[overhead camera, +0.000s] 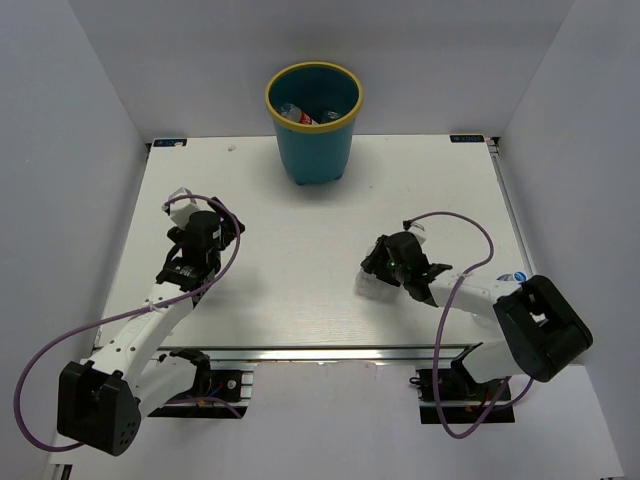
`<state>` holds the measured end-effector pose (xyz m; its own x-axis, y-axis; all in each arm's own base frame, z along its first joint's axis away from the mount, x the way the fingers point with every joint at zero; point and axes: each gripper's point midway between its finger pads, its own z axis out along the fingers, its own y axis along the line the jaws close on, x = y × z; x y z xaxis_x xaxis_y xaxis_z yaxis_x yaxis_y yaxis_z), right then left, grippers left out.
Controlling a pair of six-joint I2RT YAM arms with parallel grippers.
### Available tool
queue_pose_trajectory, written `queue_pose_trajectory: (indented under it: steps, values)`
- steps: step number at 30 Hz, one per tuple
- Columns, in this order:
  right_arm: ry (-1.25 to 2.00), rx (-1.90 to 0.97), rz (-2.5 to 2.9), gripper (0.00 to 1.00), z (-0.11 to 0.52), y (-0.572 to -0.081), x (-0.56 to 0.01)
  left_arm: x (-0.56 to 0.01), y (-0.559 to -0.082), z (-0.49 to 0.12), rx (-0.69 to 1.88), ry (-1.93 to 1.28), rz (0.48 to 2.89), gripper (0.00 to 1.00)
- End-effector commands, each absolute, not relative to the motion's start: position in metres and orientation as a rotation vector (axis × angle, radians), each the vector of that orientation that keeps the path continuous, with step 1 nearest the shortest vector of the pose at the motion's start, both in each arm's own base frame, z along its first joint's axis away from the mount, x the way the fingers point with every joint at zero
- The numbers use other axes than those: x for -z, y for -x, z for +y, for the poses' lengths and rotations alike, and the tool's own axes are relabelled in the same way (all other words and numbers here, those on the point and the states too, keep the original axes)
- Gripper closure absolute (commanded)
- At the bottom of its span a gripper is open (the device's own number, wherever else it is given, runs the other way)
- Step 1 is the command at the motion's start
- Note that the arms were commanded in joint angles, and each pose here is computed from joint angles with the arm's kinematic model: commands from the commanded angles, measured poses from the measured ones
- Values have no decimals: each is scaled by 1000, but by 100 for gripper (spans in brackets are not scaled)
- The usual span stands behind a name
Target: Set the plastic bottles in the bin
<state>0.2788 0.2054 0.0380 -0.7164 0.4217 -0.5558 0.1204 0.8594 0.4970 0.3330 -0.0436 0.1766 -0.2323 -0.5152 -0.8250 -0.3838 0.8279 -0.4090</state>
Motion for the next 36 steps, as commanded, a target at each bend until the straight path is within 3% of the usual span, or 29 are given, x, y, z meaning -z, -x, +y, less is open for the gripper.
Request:
queue_pose_trajectory:
  steps: [1, 5, 10, 18, 22, 23, 25, 26, 28, 29, 30, 32, 34, 35, 36]
  values:
    - [-344, -597, 2268, 53, 221, -301, -57, -191, -336, -45, 173, 682, 1819, 2]
    - [-254, -625, 2182, 68, 229, -315, -89, -193, -334, -42, 164, 690, 1807, 2]
    - [26, -668, 1880, 69, 247, -338, -191, -195, -333, -41, 163, 693, 1797, 2]
    - [180, -566, 1504, 68, 263, -384, -343, -191, -335, -38, 139, 702, 1802, 2]
    - [273, -435, 1452, 68, 294, -441, -370, -188, -337, -37, 124, 706, 1808, 2]
    - [235, -415, 1369, 68, 295, -452, -414, -188, -337, -37, 121, 704, 1811, 2]
    - [209, -274, 1377, 67, 299, -494, -403, -186, -338, -36, 109, 707, 1815, 2]
    - [160, -258, 1280, 68, 297, -502, -454, -184, -339, -36, 107, 705, 1821, 2]
    - [187, -147, 1295, 66, 313, -543, -428, -182, -340, -36, 107, 704, 1828, 2]
    - [147, -173, 1195, 65, 313, -544, -478, -184, -341, -36, 108, 705, 1827, 2]
    - [189, -152, 1230, 64, 331, -567, -445, -183, -341, -35, 103, 706, 1829, 2]
    - [184, -136, 1166, 61, 338, -577, -449, -181, -342, -36, 103, 704, 1835, 2]
    - [176, -134, 1112, 50, 345, -587, -442, -179, -343, -36, 101, 701, 1846, 2]
    - [170, -133, 1110, 28, 345, -589, -439, -180, -343, -37, 104, 700, 1850, 2]
    - [179, -137, 1115, 15, 347, -591, -434, -180, -343, -37, 104, 700, 1850, 2]
